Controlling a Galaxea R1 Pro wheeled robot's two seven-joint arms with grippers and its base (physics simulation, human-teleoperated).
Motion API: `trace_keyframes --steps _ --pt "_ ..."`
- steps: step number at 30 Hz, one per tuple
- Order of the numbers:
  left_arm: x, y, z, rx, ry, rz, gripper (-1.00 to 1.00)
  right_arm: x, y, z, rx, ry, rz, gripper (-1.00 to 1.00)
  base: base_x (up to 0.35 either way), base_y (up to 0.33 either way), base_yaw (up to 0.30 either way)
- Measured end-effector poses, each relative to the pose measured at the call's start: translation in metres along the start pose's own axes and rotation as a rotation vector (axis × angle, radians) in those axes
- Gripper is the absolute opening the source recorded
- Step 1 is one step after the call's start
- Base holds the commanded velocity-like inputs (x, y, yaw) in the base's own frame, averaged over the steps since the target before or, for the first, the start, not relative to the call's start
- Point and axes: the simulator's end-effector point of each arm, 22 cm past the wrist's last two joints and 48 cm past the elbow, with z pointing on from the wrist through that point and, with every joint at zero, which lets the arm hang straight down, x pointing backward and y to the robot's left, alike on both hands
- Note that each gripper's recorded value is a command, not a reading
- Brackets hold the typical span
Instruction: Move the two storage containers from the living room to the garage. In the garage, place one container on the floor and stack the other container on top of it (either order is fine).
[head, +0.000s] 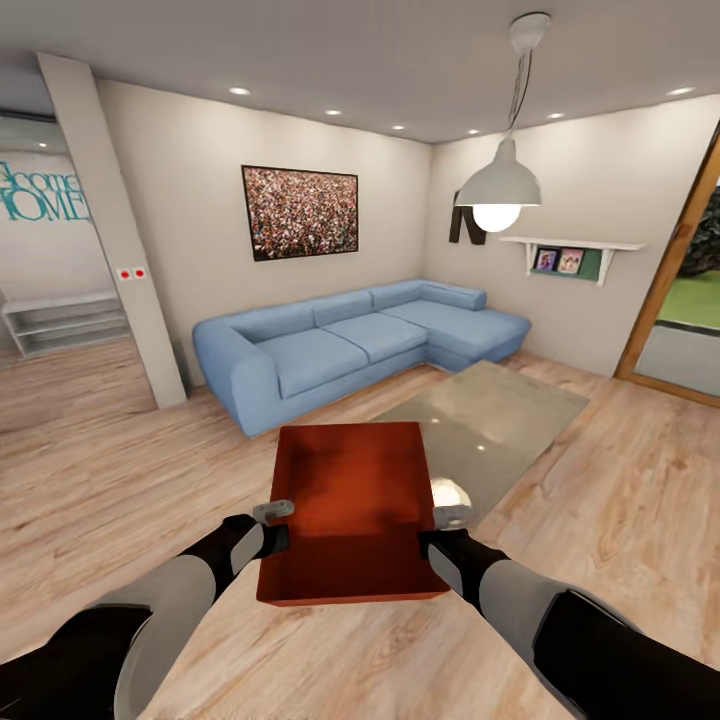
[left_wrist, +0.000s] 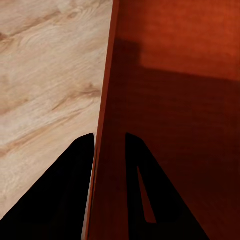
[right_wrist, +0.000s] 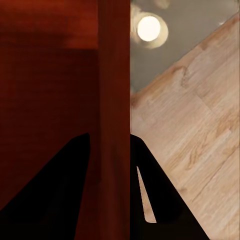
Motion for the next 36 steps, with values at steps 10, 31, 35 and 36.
trace_keyframes --steps 10,31,35,36 --pt "-0.0001 -0.0003 0.0000 0.000 0.000 0.000 -1.00 -0.0001 -0.0003 0.0001 0.000 0.000 0.000 -1.00 0.000 0.000 0.268" --pt "-0.0001 0.0003 0.0000 0.001 0.000 0.000 -1.00 -0.0001 0.0004 -0.0001 0.000 0.000 -0.001 -1.00 0.000 0.000 0.268" --pt "-0.0001 0.0003 0.0000 0.001 0.000 0.000 -1.00 -0.0002 0.0004 -0.0001 0.000 0.000 -0.001 -1.00 0.000 0.000 0.268" --pt "-0.0001 0.0003 0.0000 0.001 0.000 0.000 -1.00 -0.0001 0.0004 -0.0001 0.000 0.000 -0.001 -1.00 0.000 0.000 0.268"
